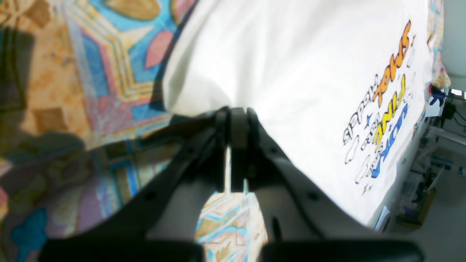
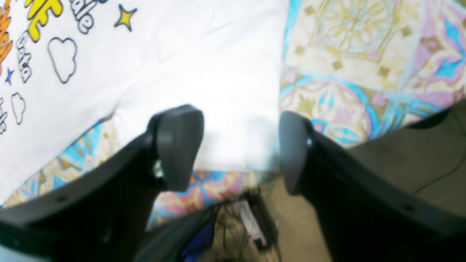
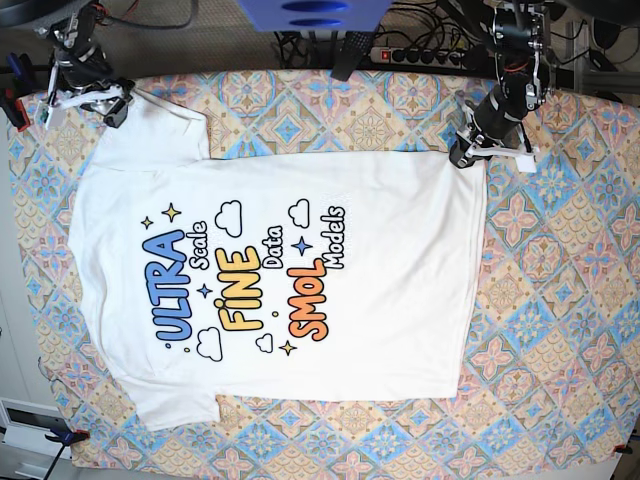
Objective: Fold the T-shirt properly
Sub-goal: 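Move both grippers down to the shirt's hem corners, then close both grippers on the hem corners of the white shirt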
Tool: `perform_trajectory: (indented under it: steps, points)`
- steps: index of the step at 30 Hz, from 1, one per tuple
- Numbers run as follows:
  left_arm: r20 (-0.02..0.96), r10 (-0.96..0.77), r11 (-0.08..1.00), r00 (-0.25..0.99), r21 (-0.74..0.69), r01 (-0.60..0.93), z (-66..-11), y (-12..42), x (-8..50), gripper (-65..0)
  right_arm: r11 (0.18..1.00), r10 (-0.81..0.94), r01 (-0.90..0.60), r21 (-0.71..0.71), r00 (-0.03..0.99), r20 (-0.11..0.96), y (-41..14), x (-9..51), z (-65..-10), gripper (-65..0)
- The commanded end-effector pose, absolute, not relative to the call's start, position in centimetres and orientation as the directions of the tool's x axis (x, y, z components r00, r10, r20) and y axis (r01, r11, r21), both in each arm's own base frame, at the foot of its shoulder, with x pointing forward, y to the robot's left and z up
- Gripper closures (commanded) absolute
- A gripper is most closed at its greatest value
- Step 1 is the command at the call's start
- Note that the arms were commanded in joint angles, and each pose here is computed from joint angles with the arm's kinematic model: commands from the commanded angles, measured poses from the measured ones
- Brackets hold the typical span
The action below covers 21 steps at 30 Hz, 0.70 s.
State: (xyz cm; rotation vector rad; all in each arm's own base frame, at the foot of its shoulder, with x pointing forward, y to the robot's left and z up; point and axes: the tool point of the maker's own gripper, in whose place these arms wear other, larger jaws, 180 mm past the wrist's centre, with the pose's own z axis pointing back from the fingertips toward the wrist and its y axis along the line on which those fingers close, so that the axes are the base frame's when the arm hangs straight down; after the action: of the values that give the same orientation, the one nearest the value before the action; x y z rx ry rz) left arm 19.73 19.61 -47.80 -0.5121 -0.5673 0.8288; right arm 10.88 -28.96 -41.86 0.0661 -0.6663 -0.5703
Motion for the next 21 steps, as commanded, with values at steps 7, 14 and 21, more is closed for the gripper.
perform_trajectory:
  steps: [7, 14, 21]
  points:
    - [0.271, 0.788, 0.582, 0.552, -0.620, -0.526, -47.5, 19.8, 19.8, 0.0, 0.870, -0.492, 0.407, 0.279, 0.674, 0.551, -28.9, 10.6, -43.5, -36.5]
    - [0.270, 0.788, 0.582, 0.553, -0.619, -0.527, -47.5, 19.8, 19.7, 0.0, 0.873, -0.487, 0.357, 0.333, 0.681, 0.547, -27.2, 11.2, -44.1, -36.5]
    - [0.270, 0.788, 0.582, 0.553, -0.619, -0.527, -47.5, 19.8, 19.7, 0.0, 0.872, -0.488, 0.351, 0.342, 0.691, 0.533, -27.0, 12.0, -44.2, -36.4]
